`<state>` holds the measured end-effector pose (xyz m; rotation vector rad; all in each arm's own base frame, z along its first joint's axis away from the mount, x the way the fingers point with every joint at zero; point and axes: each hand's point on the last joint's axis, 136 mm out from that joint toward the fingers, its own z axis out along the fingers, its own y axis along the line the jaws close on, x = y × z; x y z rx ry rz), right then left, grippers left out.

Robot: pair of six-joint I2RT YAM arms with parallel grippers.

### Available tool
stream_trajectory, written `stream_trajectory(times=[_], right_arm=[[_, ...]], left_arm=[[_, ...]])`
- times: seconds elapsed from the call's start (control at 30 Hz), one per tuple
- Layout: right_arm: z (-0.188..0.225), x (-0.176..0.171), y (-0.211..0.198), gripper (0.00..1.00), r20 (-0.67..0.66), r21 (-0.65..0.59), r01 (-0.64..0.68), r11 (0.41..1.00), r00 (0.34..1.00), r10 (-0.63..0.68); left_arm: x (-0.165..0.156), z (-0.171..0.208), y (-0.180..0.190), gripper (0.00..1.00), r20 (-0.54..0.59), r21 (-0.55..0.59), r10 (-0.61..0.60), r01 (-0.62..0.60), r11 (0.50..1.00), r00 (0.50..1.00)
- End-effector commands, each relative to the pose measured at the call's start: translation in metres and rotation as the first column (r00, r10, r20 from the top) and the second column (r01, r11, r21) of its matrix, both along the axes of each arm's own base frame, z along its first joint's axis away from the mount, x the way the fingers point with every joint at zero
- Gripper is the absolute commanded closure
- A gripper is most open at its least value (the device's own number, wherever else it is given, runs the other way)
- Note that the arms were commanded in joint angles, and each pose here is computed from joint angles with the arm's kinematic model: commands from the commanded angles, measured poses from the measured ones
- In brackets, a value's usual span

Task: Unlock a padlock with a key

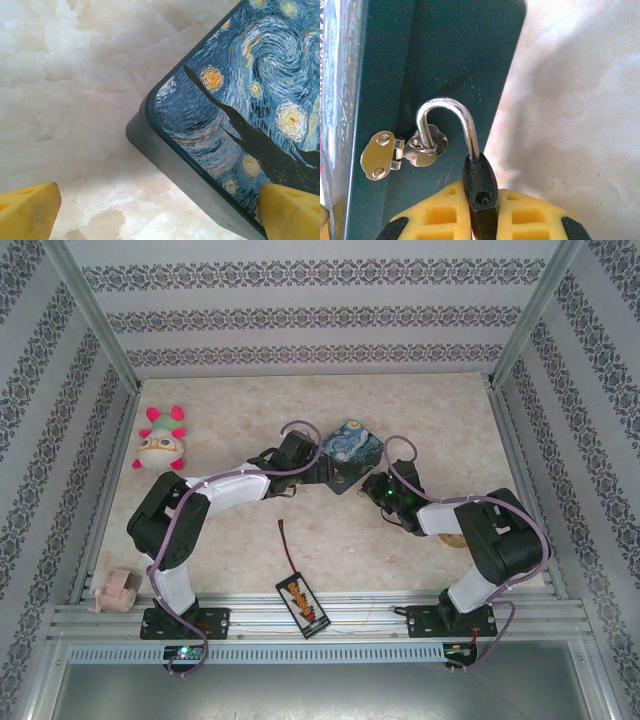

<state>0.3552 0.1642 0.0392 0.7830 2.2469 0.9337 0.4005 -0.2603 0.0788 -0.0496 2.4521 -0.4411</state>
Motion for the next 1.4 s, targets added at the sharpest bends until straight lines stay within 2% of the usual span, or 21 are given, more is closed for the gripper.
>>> stream_trajectory(times=[0.0,0.4,0.6,0.83,1.1,1.23,1.37], right_arm=[[0.006,0.01,-0.009,1.0,0.049,-0.006,0.067,0.998,0.997,-0.066],[0.01,-0.004,-0.027,1.0,0.059,-0.06,0.107,0.992,0.993,-0.104],[0.012,-0.009,-0.029,1.0,0.044,-0.101,0.084,0.991,0.996,-0.08],[0.02,-0.031,-0.033,1.0,-0.001,-0.217,0.012,0.976,1.0,-0.013],[0.041,-0.056,-0.034,1.0,-0.063,-0.342,-0.111,0.933,0.993,0.096],[0.046,-0.067,-0.031,1.0,-0.131,-0.406,-0.195,0.893,0.979,0.154],[0.047,-0.074,-0.03,1.0,-0.202,-0.456,-0.26,0.851,0.962,0.186]], left_arm=[[-0.023,-0.038,0.041,0.0,-0.136,0.143,0.054,-0.034,0.989,0.989],[-0.02,-0.04,0.048,0.02,-0.143,0.133,0.071,-0.052,0.99,0.987],[-0.018,-0.038,0.057,0.05,-0.134,0.126,0.093,-0.076,0.989,0.987],[-0.008,-0.03,0.08,0.14,-0.131,-0.016,0.145,-0.148,0.989,0.981],[0.011,-0.006,0.096,0.1,-0.098,-0.079,0.158,-0.166,0.983,0.983],[0.022,0.015,0.092,0.08,-0.056,-0.096,0.139,-0.143,0.985,0.989],[0.027,0.03,0.08,0.09,-0.044,-0.182,0.114,-0.12,0.976,0.993]])
